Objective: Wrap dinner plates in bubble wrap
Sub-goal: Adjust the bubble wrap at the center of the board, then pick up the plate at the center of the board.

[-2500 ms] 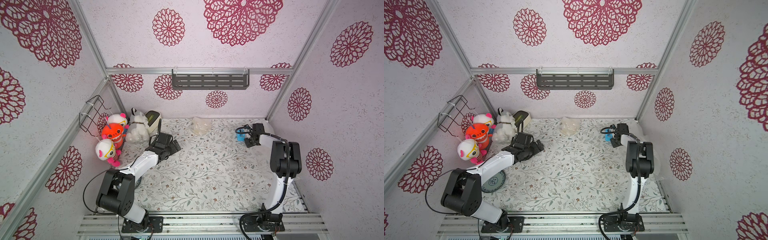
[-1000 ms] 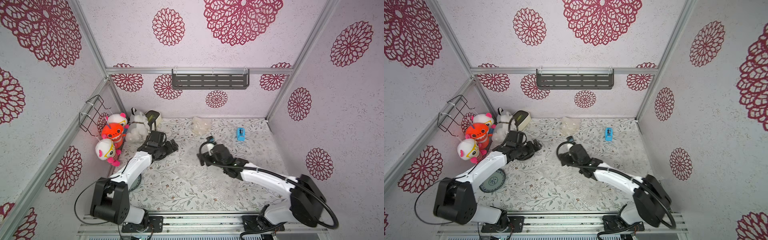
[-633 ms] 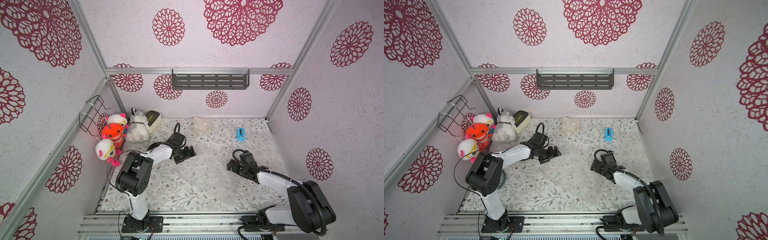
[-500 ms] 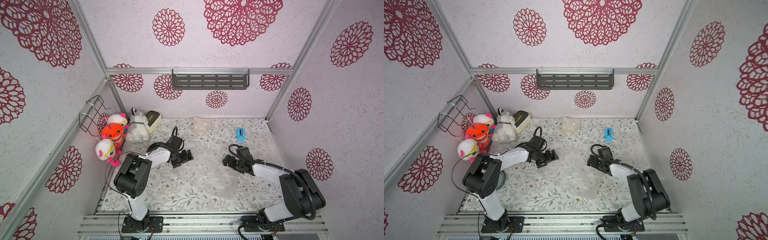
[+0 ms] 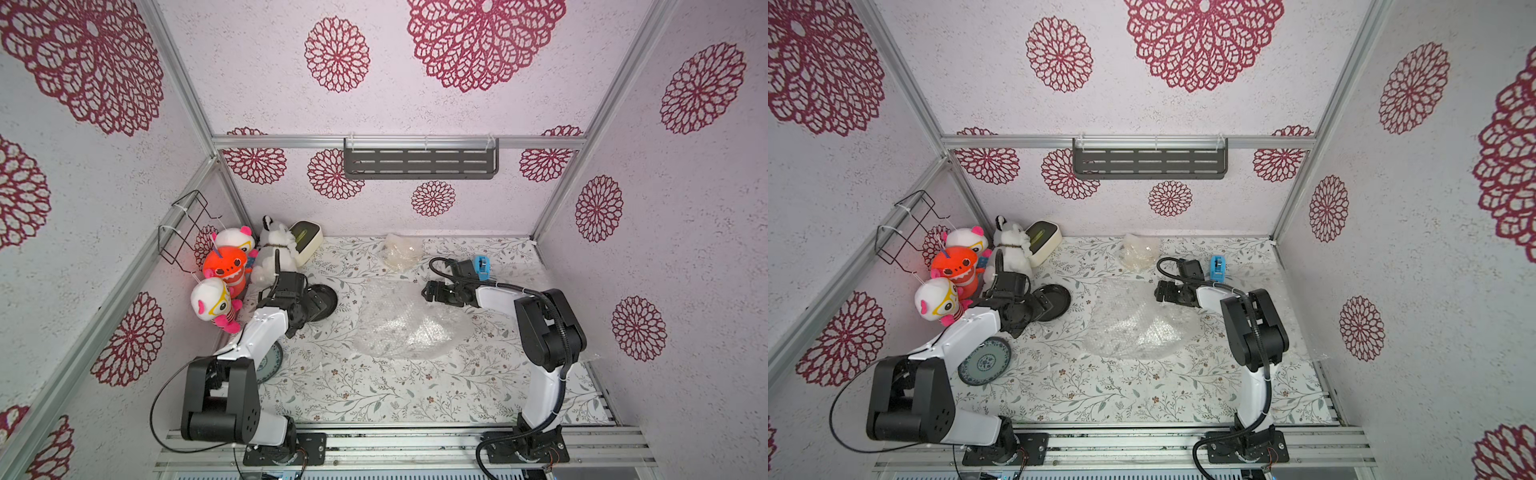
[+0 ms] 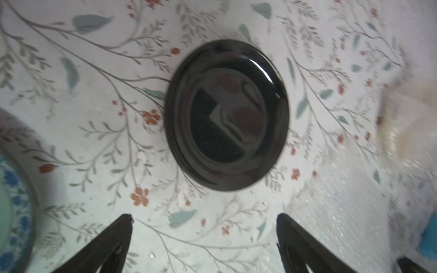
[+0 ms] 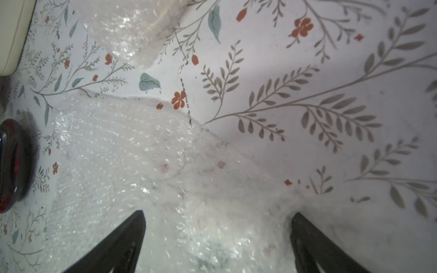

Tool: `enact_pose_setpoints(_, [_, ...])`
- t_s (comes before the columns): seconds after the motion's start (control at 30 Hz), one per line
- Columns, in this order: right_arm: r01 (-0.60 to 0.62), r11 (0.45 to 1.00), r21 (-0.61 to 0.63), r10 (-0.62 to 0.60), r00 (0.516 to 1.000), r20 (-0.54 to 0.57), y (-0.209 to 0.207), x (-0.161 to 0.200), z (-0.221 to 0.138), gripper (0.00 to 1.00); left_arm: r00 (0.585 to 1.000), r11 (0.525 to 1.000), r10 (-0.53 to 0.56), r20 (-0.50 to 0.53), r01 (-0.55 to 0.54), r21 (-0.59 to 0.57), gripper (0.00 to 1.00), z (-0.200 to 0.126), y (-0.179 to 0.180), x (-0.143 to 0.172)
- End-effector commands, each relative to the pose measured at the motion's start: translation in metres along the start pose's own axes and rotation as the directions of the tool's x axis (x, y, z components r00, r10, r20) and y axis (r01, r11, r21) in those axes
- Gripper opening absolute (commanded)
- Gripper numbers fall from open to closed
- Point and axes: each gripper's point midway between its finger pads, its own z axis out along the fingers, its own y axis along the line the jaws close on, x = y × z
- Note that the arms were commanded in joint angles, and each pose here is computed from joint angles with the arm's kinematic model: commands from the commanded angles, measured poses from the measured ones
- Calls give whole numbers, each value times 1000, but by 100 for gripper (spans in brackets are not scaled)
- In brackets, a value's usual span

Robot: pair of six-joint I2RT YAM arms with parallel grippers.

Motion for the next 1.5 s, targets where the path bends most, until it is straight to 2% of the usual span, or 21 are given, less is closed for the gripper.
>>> enact_pose_setpoints(0.0, [51, 997, -63, -51, 999, -1, 18, -4, -14, 96, 999, 994, -47, 17, 49, -102, 98, 24, 21, -19])
enact_pose_setpoints(0.07, [60, 995, -85, -58, 998, 30, 26, -8, -26, 96, 999, 996, -49, -4, 49, -77, 99, 40, 16, -27])
enact_pose_setpoints(0.13, [60, 994, -94, -55, 996, 64, 30, -10, -39, 96, 999, 999, -39, -27, 38, -38, 92, 51, 5, -32])
enact_pose_setpoints(0.23, [42, 996, -76, -34, 993, 113, 28, -10, -56, 96, 998, 999, -30, -51, 28, -39, 83, 66, 0, -38])
enact_pose_setpoints(0.4, [-22, 1000, -5, 22, 969, 248, 10, -10, -90, 97, 990, 999, -42, -136, 39, -29, 63, 90, -3, -26])
enact_pose_setpoints(0.5, [-69, 997, 46, 51, 949, 310, -5, -7, -111, 97, 988, 998, -55, -145, 53, -19, 55, 93, -4, -23])
enact_pose_setpoints(0.73, [-106, 991, 79, 69, 925, 373, -21, 4, -137, 99, 988, 994, -60, -145, 72, 81, 19, 93, -18, -25])
enact_pose_setpoints(0.87, [-127, 987, 98, 73, 900, 429, -27, 2, -149, 99, 995, 982, -51, -84, 66, 179, 8, 78, -32, -36])
enact_pose_setpoints(0.97, [-132, 986, 96, 72, 880, 470, -29, 1, -157, 99, 999, 976, -47, 13, 43, 211, 0, 53, -34, -52])
enact_pose_setpoints(1.1, [-165, 980, 108, 90, 861, 501, -36, 2, -164, 99, 989, 970, -45, 141, 9, 243, 0, 5, -35, -70])
enact_pose_setpoints(1.17, [-189, 974, 121, 103, 855, 509, -41, 3, -165, 99, 986, 966, -49, 161, 5, 260, 0, -17, -36, -73])
enact_pose_setpoints(1.27, [-190, 975, 117, 109, 864, 492, -42, 5, -163, 99, 992, 941, 0, 125, -42, 336, 0, -48, -57, -56])
enact_pose_setpoints(1.33, [-164, 982, 90, 106, 882, 459, -38, 8, -158, 99, 991, 917, 80, 104, -114, 383, 0, -63, -80, -34])
enact_pose_setpoints(1.4, [-133, 990, 50, 100, 902, 421, -29, 9, -150, 99, 976, 852, 209, 61, -212, 479, 0, -74, -118, -1])
enact_pose_setpoints(1.47, [-111, 994, 0, 103, 918, 382, -19, 11, -142, 99, 948, 782, 315, -43, -234, 577, 0, -73, -149, 38])
